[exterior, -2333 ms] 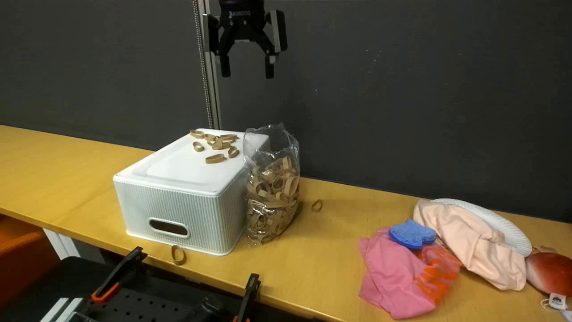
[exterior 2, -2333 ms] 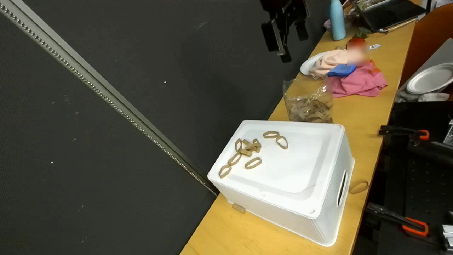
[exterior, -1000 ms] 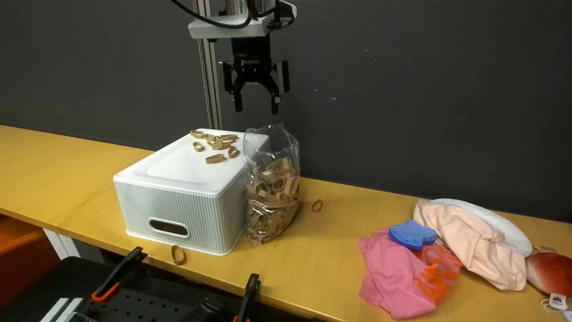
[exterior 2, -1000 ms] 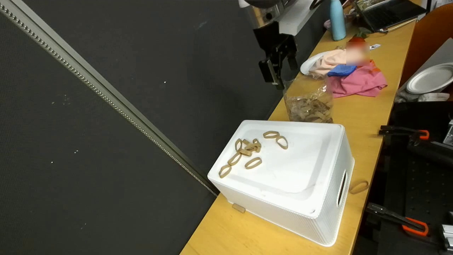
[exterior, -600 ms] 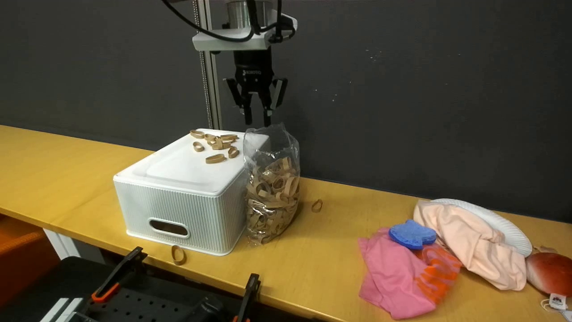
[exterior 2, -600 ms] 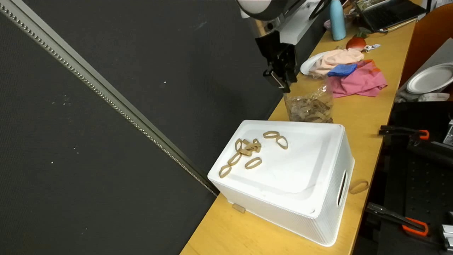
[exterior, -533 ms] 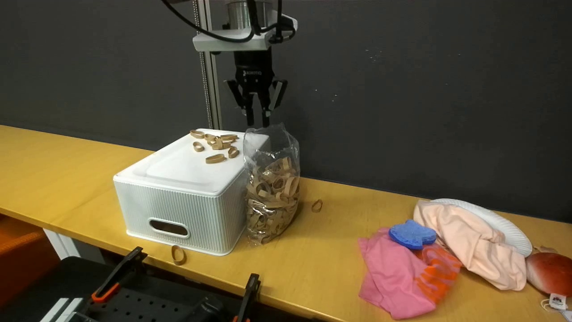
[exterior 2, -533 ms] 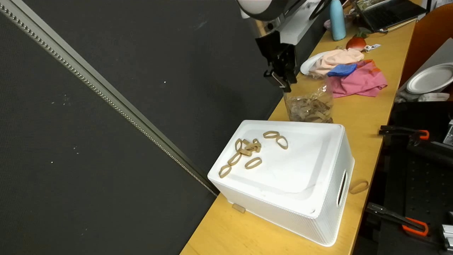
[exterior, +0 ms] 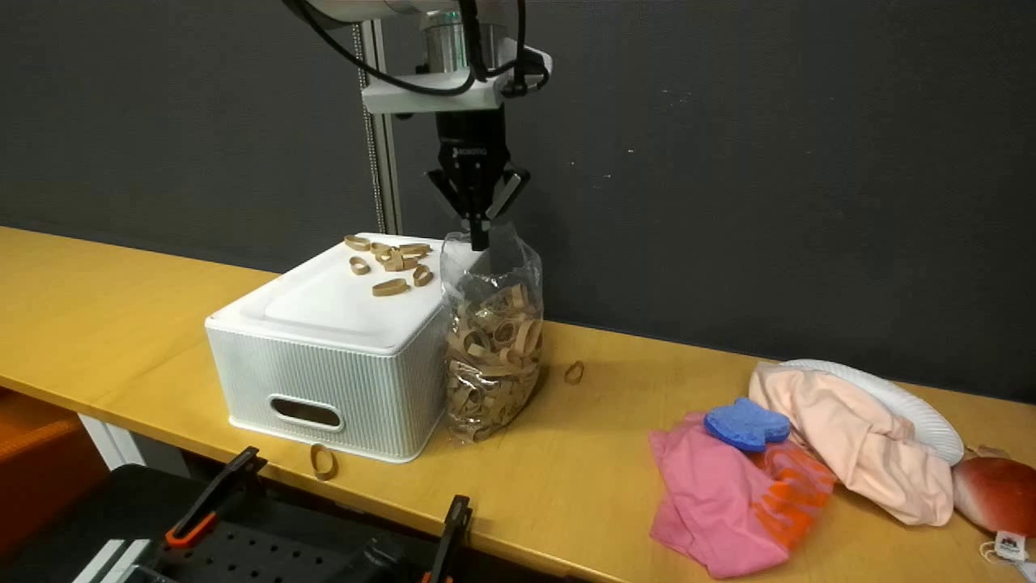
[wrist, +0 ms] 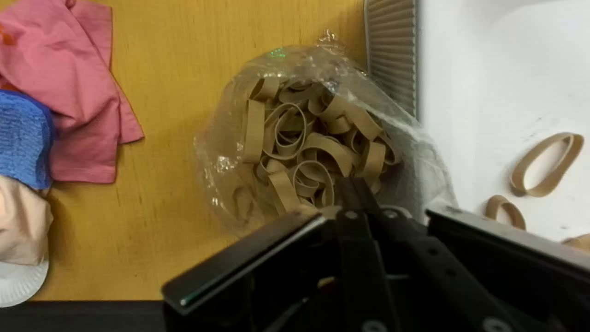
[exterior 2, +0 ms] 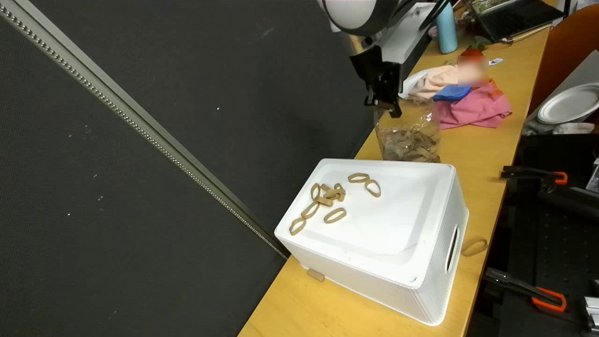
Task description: Take the rubber bands out of the plastic bag
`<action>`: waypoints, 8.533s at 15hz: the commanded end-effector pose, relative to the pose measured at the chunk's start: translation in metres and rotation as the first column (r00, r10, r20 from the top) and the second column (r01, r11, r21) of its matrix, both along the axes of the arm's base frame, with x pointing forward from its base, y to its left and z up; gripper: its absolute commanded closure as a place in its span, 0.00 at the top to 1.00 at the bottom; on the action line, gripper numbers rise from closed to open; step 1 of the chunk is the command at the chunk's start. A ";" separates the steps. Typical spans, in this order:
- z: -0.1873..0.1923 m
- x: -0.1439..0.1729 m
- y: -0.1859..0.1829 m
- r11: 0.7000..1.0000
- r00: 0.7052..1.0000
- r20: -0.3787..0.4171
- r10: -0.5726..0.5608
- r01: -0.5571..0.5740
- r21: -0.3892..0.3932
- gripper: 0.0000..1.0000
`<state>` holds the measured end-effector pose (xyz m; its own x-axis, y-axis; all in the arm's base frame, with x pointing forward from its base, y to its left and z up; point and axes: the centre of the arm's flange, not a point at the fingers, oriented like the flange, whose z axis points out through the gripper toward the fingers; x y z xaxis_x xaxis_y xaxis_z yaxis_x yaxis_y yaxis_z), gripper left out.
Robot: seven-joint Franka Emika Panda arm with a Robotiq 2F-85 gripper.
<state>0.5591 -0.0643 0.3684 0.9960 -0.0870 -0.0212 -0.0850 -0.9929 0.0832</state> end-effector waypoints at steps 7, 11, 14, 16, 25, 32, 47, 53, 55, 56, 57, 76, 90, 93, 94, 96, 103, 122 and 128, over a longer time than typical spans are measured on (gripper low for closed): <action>-0.055 -0.018 -0.031 0.998 0.996 -0.077 -0.053 0.050 -0.035 0.00; -0.082 -0.010 -0.035 0.999 0.997 -0.065 -0.043 0.042 -0.024 0.00; -0.103 -0.009 -0.026 1.000 0.999 -0.050 -0.014 0.013 -0.018 0.00; -0.113 -0.007 -0.021 1.000 0.999 -0.032 0.005 -0.005 -0.015 0.00; -0.104 0.003 -0.011 0.999 0.998 0.050 0.042 -0.041 -0.010 0.48; -0.106 0.019 -0.010 0.999 0.998 0.052 0.046 -0.045 -0.013 0.80; -0.165 0.017 -0.003 0.998 0.997 -0.038 0.067 -0.067 -0.018 0.75; -0.158 0.009 -0.011 0.998 0.998 -0.029 0.053 -0.053 -0.017 0.24; -0.155 0.009 -0.015 0.999 0.999 -0.027 0.044 -0.045 -0.019 0.09; -0.150 0.007 -0.017 0.999 0.999 -0.025 0.039 -0.040 -0.025 0.02; -0.147 0.007 -0.020 0.999 0.999 -0.021 0.036 -0.036 -0.028 0.00; -0.051 0.020 -0.030 0.998 0.995 0.101 0.004 0.003 -0.066 0.02; 0.017 0.042 0.002 0.997 0.986 0.159 0.048 -0.037 -0.073 0.02; 0.031 0.057 0.016 0.996 0.984 0.163 0.068 -0.056 -0.075 0.02; 0.035 0.062 0.023 0.995 0.983 0.167 0.077 -0.065 -0.078 0.02; 0.043 0.070 0.036 0.993 0.980 0.173 0.096 -0.083 -0.085 0.02; 0.064 0.088 0.094 0.981 0.966 0.183 0.181 -0.163 -0.108 0.02; -0.036 0.088 0.208 0.921 0.922 -0.012 0.387 -0.387 -0.053 0.02; -0.040 0.079 0.216 0.914 0.915 -0.026 0.402 -0.403 -0.049 0.49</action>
